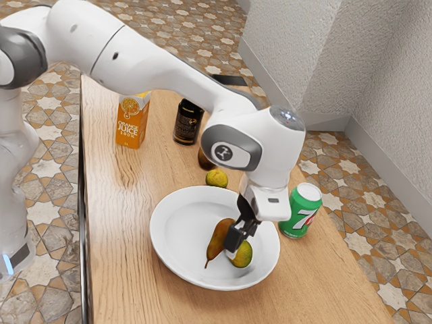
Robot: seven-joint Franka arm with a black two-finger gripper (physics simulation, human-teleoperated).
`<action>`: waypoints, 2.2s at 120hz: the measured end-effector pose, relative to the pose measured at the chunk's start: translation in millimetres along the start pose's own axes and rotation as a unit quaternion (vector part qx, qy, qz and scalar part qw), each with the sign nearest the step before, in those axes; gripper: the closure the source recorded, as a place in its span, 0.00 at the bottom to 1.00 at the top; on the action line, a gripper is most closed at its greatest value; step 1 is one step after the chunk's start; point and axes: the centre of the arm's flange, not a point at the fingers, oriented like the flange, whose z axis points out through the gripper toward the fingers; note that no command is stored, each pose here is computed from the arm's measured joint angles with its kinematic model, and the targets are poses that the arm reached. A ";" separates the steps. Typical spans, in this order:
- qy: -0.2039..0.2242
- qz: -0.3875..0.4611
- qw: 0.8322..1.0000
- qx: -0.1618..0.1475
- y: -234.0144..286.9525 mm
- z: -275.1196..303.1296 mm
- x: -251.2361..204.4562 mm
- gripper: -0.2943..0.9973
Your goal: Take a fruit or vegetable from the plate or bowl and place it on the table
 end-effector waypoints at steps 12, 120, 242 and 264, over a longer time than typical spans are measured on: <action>-0.004 0.004 1.000 -0.002 2.7 7.0 3.4 0.23; -0.019 0.005 1.000 -0.007 -13.2 39.4 9.6 0.51; 0.032 0.131 0.991 0.000 95.6 -29.0 122.7 0.56; 0.028 0.137 0.990 -0.001 98.6 -27.3 127.0 0.40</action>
